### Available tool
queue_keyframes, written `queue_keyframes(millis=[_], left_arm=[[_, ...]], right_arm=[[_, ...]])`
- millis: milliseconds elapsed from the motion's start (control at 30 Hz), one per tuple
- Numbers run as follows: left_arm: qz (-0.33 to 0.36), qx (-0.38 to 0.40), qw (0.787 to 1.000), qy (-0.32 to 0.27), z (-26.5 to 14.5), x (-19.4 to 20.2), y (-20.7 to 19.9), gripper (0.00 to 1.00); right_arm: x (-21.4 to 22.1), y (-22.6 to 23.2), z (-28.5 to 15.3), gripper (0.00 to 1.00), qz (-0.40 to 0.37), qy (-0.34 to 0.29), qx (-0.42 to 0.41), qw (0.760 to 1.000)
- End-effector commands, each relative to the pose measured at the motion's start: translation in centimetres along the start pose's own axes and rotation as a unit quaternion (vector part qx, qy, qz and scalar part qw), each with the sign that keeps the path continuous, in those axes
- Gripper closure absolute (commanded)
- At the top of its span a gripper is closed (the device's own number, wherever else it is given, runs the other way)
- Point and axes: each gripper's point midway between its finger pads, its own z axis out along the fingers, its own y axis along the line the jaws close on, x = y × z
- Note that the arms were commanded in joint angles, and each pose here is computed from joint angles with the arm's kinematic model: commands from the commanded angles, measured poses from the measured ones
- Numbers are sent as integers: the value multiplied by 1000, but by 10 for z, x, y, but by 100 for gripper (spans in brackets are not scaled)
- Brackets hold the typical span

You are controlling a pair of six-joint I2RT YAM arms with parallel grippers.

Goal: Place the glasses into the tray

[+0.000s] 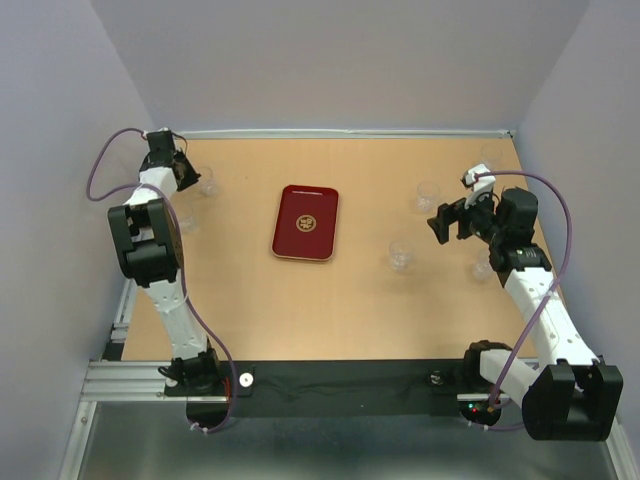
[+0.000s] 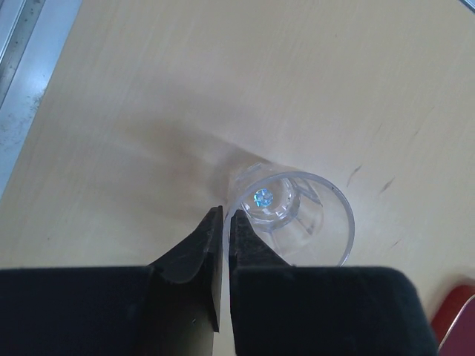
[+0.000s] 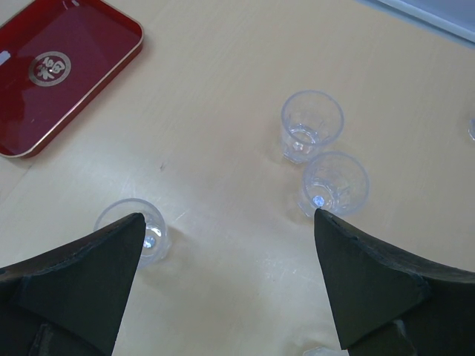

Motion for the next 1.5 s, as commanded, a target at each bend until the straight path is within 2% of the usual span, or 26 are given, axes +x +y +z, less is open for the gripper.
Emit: queue_keyframes(millis=[0,267,533,667,1000,1467], left_arm=[[23,51,997,-55,-29,-43,-37,100],[76,141,985,-71,-53,-35,-103,100],[138,222,963,-61,-75,2,-181,100],[161,239,956,-51,-76,19,-205,100],[212,251,944,-14,-73,63,-229,100],[253,230,940,16,-64,99,-232,100]], right_arm=[[-7,-3,-2,0,-15,-12,9,1000],[-6,-3,-2,0,-18,-10,9,1000],[-4,-4,-1,0,-20,-8,9,1000],[-4,-4,-1,0,-22,-8,9,1000],[-4,-5,-1,0,-23,-8,10,1000],[-2,-6,0,0,-25,-4,12,1000]])
